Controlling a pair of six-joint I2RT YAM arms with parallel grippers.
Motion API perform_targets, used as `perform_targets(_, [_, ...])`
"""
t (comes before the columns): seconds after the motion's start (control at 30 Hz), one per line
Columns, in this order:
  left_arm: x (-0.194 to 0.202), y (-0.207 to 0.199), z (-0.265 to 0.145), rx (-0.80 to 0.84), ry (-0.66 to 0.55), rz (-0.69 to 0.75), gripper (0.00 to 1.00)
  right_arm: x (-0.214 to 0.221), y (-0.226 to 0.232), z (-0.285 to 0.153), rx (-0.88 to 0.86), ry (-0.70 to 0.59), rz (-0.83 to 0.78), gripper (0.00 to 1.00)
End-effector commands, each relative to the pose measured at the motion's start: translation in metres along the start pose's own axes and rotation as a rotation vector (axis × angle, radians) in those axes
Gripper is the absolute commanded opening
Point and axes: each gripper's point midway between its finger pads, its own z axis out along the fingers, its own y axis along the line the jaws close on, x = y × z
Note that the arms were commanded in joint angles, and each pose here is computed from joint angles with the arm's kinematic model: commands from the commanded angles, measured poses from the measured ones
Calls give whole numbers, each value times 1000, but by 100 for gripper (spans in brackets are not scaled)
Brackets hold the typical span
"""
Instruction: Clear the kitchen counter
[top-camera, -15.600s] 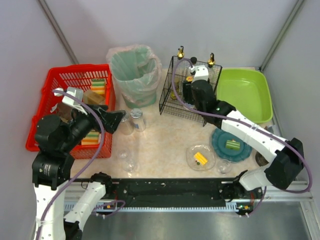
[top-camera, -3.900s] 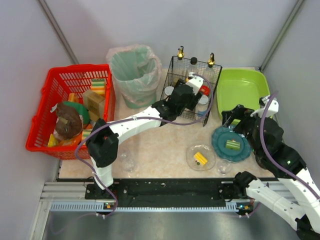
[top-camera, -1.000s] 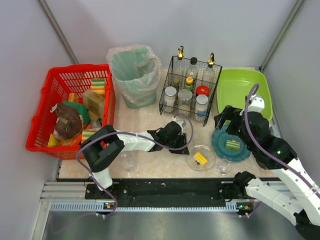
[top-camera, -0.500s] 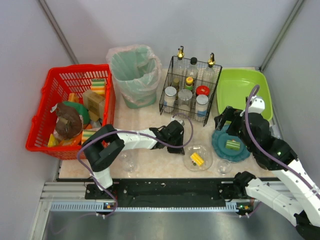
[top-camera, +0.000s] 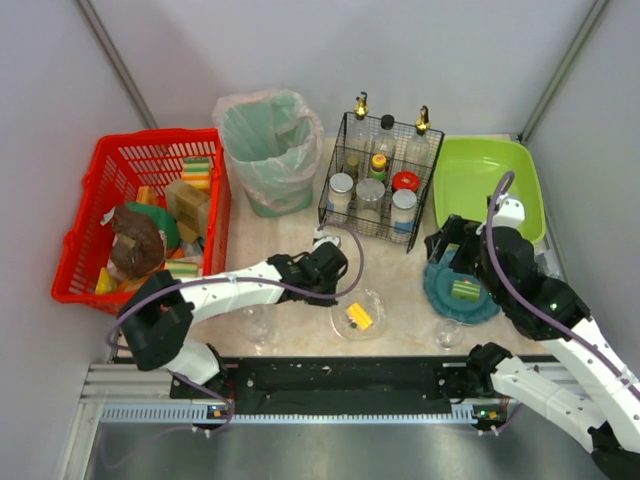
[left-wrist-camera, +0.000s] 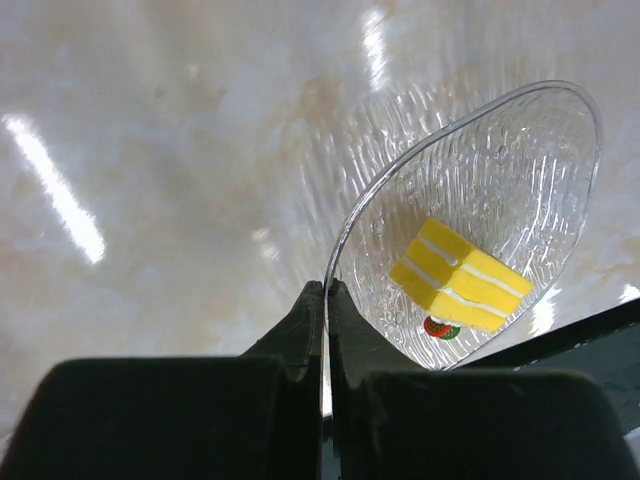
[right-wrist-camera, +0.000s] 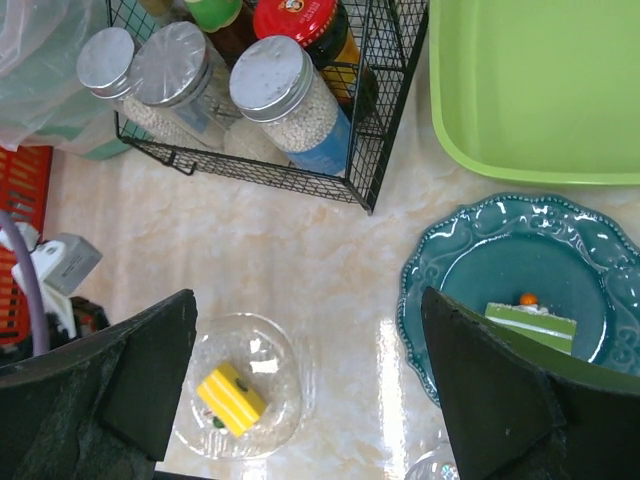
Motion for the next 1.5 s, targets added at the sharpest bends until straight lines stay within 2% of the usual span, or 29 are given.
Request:
perform_targets(0.0, [20, 35, -16, -89, 19, 10, 0, -2, 6, 6, -19, -9, 24, 91])
perform_targets(0.17, [40, 55, -20, -114, 44, -17, 0, 1, 10, 11, -26, 3, 23, 91])
perform_targets(0.33, [46, 68, -24, -128, 20, -54, 0, 4, 13, 15, -33, 13, 29, 91])
perform_targets(0.4, [44, 71, -24, -136, 9, -58, 3, 4, 14, 17, -33, 15, 29, 91])
perform_targets(0.47, [42, 71, -25, -144, 5, -51, 9, 3, 15, 17, -35, 15, 29, 91])
perform_targets(0.53, [36, 69, -26, -149, -8, -44, 23, 2, 15, 16, -34, 11, 24, 91])
perform_targets(0.67, [21, 67, -32, -172, -43, -18, 46, 0, 15, 15, -36, 10, 22, 91])
perform_targets(0.73, [13, 65, -35, -177, -62, -6, 54, 1, 15, 15, -35, 14, 23, 91])
perform_targets(0.8, [3, 58, -40, -158, -91, 2, 58, 2, 13, 15, -29, 12, 27, 91])
perform_targets(0.93, [-23, 27, -50, -35, -165, 14, 62, -1, 12, 12, -27, 2, 24, 91])
perform_targets(1.13, [-61, -58, -53, 324, -254, 23, 63, -16, 12, -1, -47, -48, 40, 91])
perform_targets(1.3, [-67, -121, -34, 584, -200, 14, 63, -28, 13, -14, -74, -87, 54, 91])
perform_targets(1.47, [-75, -154, -8, 712, -197, -30, 63, -30, 11, -22, -85, -97, 65, 91])
